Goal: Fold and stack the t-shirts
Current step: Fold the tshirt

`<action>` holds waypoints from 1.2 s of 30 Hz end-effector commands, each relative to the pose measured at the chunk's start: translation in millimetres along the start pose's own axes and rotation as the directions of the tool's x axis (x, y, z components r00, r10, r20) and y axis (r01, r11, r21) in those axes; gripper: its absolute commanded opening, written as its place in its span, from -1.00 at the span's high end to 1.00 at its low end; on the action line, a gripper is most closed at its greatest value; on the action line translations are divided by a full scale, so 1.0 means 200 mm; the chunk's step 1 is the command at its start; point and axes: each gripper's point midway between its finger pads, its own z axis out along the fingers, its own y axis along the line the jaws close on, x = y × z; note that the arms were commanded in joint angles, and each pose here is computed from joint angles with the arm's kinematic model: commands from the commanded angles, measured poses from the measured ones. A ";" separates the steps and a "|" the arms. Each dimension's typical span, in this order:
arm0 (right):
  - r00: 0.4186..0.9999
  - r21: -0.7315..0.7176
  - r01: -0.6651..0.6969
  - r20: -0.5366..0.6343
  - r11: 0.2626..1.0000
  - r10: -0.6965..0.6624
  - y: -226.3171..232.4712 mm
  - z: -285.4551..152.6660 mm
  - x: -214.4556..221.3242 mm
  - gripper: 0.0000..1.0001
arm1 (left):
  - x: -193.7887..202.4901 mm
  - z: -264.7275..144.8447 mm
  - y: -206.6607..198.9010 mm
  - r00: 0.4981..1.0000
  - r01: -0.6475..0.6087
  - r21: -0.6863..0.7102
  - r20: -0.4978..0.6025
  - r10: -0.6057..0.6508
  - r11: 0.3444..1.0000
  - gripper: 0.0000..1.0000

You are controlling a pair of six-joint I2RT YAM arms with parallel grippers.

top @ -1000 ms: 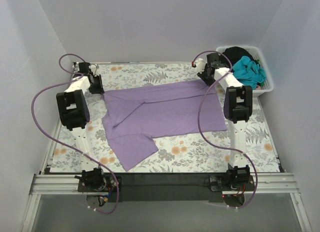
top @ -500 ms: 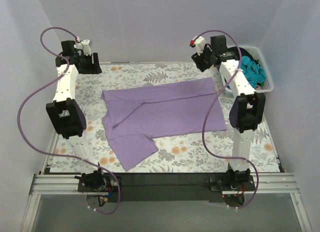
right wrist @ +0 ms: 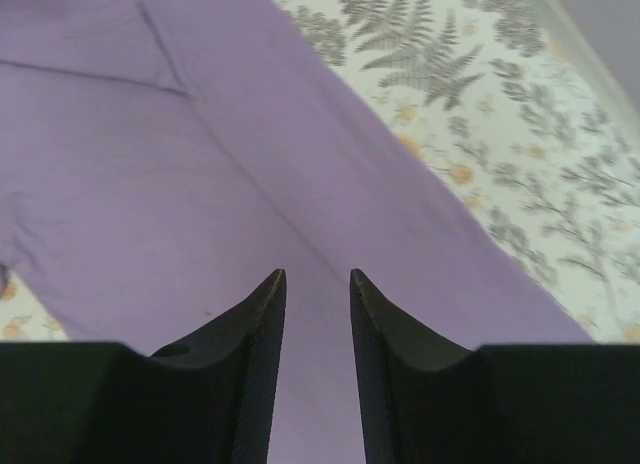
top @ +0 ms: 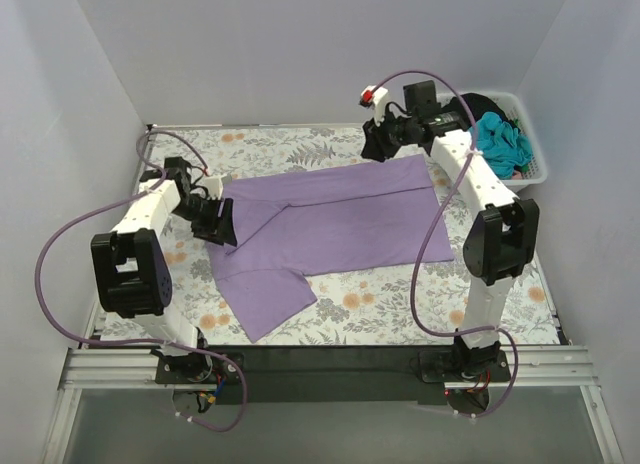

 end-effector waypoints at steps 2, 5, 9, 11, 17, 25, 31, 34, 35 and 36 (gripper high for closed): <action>0.996 -0.251 -0.084 0.003 0.964 0.088 0.35 0.20 -0.05 0.27 | 0.09 0.02 -0.03 1.000 -0.014 -0.020 -0.016 0.014 1.000 0.06; 0.992 -0.325 -0.114 0.010 0.939 0.125 0.47 0.39 -0.12 0.31 | 0.12 0.06 -0.02 1.000 -0.001 -0.022 -0.021 0.000 1.000 0.08; 0.996 -0.347 -0.071 0.033 0.935 0.088 0.62 0.63 -0.21 0.29 | 0.13 0.09 -0.02 1.000 0.019 -0.014 -0.010 -0.019 1.000 0.10; 0.998 -0.362 -0.037 0.038 0.931 0.055 0.75 0.77 -0.22 0.27 | 0.15 0.10 -0.02 1.000 0.028 -0.005 -0.014 -0.028 1.000 0.10; 0.992 -0.362 -0.021 0.107 0.932 0.064 0.88 1.00 -0.24 -0.01 | 0.18 0.15 -0.02 0.997 0.071 0.009 -0.021 -0.071 0.997 0.10; 0.971 -0.328 0.031 0.235 0.944 0.049 0.90 1.17 -0.29 -0.15 | 0.17 0.17 -0.01 0.997 0.077 0.006 -0.005 -0.077 0.997 0.11; 0.970 -0.353 0.039 0.239 0.935 0.050 0.96 1.27 -0.22 -0.15 | 0.15 0.17 0.01 0.996 0.083 -0.013 0.011 -0.083 0.996 0.11; 0.972 -0.349 0.026 0.228 0.937 0.058 0.95 1.32 -0.18 -0.15 | 0.14 0.17 0.00 0.995 0.095 -0.009 0.021 -0.095 0.995 0.08; 0.971 -0.346 0.026 0.232 0.938 0.058 0.95 1.33 -0.17 -0.15 | 0.14 0.17 0.00 0.995 0.099 -0.005 0.018 -0.098 0.995 0.08; 0.972 -0.346 0.020 0.227 0.938 0.063 0.95 1.34 -0.16 -0.15 | 0.14 0.17 0.00 0.995 0.098 -0.001 0.020 -0.098 0.995 0.08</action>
